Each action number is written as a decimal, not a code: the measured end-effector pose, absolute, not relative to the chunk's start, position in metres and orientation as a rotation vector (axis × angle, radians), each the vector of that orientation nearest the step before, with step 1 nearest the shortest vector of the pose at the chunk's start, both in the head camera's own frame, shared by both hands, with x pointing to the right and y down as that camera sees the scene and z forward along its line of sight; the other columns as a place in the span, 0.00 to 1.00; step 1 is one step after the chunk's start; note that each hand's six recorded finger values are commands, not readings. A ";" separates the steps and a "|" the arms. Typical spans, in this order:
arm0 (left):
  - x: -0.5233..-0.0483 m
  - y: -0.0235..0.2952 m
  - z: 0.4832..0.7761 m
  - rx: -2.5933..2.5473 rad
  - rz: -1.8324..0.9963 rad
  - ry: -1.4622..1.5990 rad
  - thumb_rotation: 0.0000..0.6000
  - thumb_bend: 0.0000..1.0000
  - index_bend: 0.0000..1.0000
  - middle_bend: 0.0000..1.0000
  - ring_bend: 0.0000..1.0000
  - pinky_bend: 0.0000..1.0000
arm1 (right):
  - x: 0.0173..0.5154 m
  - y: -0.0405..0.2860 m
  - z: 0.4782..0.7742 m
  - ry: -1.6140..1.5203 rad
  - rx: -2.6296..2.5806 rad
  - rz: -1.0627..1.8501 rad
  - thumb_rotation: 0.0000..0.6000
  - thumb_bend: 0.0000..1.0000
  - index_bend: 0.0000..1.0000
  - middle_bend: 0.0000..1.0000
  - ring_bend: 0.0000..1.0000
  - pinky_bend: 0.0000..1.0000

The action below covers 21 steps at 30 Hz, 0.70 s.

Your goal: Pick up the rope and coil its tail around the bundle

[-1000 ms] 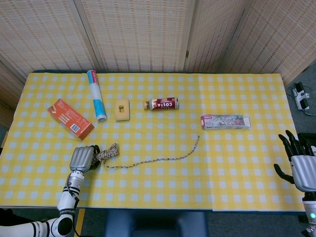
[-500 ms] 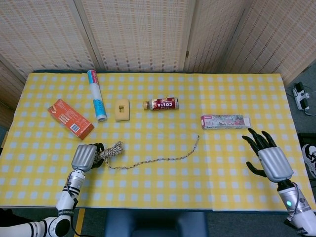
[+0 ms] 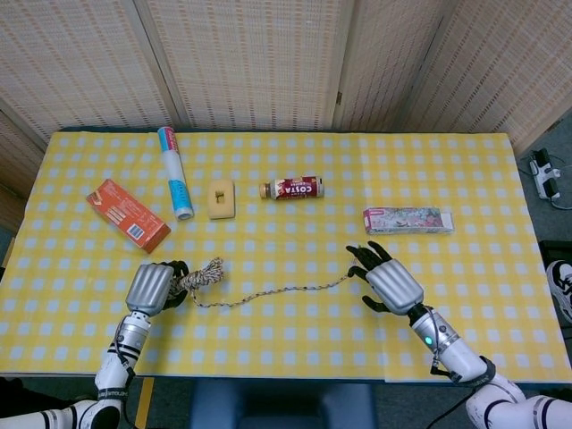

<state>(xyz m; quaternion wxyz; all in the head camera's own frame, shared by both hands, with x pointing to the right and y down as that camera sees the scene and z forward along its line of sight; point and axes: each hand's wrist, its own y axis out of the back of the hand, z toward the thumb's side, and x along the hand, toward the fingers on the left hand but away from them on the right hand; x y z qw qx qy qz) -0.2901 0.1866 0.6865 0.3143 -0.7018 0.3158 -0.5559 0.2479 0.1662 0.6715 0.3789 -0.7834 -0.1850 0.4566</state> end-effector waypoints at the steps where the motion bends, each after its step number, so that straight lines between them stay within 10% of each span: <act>1: -0.291 0.187 0.686 -1.852 -1.467 0.835 1.00 0.59 0.59 0.59 0.61 0.57 | 0.246 0.165 0.676 -0.468 -1.999 1.171 1.00 0.35 0.38 0.09 0.10 0.00; 21: -0.293 0.188 0.690 -1.865 -1.497 0.855 1.00 0.59 0.58 0.59 0.59 0.55 | 0.236 0.142 0.746 -0.383 -1.903 1.237 1.00 0.35 0.46 0.12 0.10 0.00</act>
